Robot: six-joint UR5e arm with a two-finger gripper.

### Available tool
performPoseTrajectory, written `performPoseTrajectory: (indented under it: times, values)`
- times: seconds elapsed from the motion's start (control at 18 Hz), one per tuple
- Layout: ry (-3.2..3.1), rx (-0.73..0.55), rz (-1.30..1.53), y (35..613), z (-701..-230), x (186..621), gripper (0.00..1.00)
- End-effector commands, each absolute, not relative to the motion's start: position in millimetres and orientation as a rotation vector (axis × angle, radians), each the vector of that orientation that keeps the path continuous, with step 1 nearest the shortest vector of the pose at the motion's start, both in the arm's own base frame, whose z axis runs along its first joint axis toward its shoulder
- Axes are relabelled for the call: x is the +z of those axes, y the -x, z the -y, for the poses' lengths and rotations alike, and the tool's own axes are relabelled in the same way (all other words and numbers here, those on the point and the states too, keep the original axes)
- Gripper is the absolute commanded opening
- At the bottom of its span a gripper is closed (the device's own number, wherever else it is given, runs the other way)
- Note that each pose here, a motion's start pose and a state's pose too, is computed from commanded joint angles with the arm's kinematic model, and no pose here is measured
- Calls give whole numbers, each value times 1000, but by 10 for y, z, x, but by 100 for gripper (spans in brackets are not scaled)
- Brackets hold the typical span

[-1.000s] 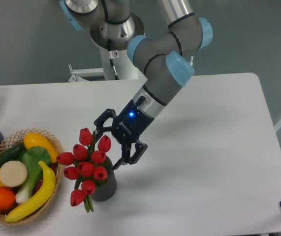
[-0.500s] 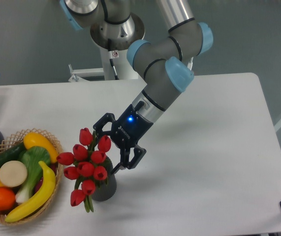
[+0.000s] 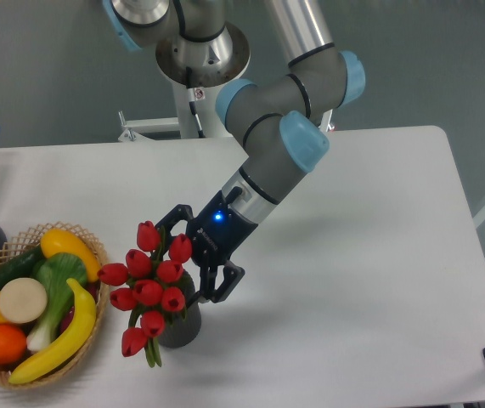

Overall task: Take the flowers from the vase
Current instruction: 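Lower the gripper around the tulip stems just above the vase rim, then close the gripper on the bunch of tulip stems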

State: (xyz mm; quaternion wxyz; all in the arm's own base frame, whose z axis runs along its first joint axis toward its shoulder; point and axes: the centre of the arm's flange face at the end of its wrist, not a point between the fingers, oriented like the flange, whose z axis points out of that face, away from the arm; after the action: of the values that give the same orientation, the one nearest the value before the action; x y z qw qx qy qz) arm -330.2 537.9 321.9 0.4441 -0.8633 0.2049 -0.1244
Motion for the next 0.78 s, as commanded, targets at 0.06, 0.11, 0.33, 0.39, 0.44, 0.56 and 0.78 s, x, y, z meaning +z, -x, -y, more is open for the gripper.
performPoseTrajectory:
  times: [0.06, 0.11, 0.33, 0.39, 0.44, 0.56, 0.78]
  values:
    - [2141, -311, -511, 3309, -5385, 3184, 100]
    - [2141, -313, -512, 3303, -5392, 3175, 100]
    - [2140, -313, -515, 3288, -5391, 3172, 100]
    - [2140, -314, -516, 3280, -5385, 3168, 100]
    - [2140, -312, -517, 3280, -5385, 3169, 100]
    - [2138, -318, -525, 3236, -5419, 3180, 100]
    - [2135, -311, -530, 3229, -5426, 3188, 98]
